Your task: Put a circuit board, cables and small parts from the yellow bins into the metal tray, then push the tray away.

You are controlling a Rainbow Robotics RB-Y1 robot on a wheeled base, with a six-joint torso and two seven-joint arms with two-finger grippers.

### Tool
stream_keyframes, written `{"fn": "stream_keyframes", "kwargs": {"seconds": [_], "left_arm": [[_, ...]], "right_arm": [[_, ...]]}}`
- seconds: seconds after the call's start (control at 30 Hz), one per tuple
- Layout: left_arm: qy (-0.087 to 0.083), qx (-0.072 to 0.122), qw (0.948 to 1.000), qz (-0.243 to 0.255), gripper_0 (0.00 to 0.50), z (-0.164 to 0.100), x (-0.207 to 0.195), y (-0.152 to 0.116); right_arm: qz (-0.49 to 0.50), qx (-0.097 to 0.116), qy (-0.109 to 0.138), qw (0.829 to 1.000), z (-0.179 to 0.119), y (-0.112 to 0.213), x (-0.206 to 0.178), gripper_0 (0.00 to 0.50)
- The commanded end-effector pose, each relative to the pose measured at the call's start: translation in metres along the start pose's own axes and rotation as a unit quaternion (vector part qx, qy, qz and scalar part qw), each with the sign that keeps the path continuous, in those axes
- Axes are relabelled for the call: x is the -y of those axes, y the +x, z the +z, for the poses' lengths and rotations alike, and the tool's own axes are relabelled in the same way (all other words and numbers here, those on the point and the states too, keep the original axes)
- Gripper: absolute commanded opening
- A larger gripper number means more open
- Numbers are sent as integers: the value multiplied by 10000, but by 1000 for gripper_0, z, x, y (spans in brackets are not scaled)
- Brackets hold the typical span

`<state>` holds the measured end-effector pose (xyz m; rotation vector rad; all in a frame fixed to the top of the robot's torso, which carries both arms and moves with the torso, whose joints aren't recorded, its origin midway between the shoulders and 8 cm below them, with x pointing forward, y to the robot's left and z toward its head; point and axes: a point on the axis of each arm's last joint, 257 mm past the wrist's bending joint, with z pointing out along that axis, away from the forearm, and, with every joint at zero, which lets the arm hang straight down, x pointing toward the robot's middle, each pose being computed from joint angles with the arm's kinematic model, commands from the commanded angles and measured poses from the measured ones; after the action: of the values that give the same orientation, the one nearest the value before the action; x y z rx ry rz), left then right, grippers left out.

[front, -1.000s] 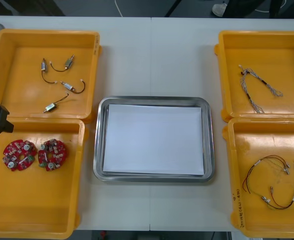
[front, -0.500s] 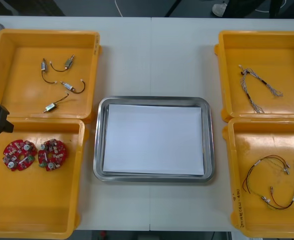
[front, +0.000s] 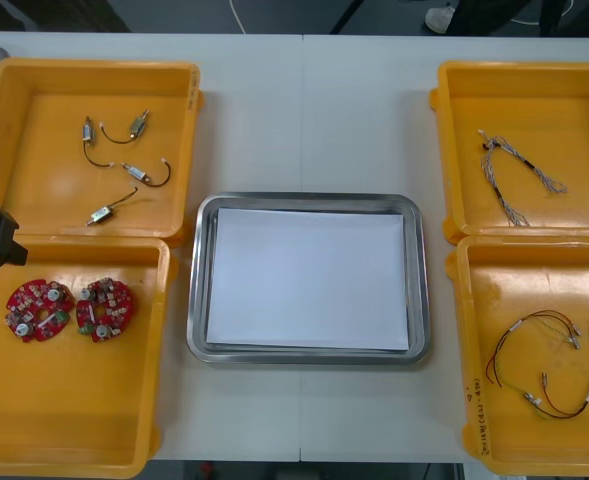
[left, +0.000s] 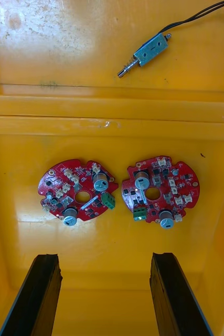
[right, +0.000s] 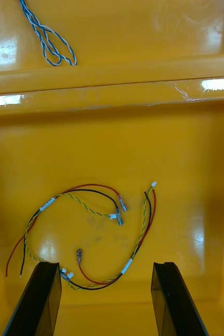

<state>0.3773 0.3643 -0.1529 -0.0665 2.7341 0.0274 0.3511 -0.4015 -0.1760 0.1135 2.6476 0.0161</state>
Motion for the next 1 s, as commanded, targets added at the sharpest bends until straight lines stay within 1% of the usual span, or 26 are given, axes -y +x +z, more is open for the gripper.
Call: {"fn": "stream_keyframes", "kwargs": {"seconds": [0.03,0.17,0.2,0.23,0.4,0.5,0.7,0.83,1.0], "left_arm": [[-278,140,9989,339,500,-15,-19,-5],[-278,140,9989,339,500,-15,-19,-5],[-144,-105,9995,277,500,1,-13,12],[-89,-137,9995,263,500,3,-10,15],[-97,-86,9996,247,500,1,-12,11],[-106,-106,9995,264,500,1,-12,13],[-131,-113,9994,288,500,4,-15,15],[-68,2,9996,279,500,10,-15,13],[-30,132,9994,305,500,16,-16,12]], "right_arm": [[258,58,190,9995,-10,-3,15,500],[208,86,214,9995,-13,-6,15,500],[207,55,224,9995,-12,-3,16,500],[204,57,213,9995,-12,-3,14,500],[313,19,167,9994,-9,3,13,500],[407,-15,174,9990,-7,7,15,500],[629,-217,194,9976,1,29,20,500],[821,-291,222,9959,7,42,22,500],[1061,-333,218,9936,11,54,21,500]]}}
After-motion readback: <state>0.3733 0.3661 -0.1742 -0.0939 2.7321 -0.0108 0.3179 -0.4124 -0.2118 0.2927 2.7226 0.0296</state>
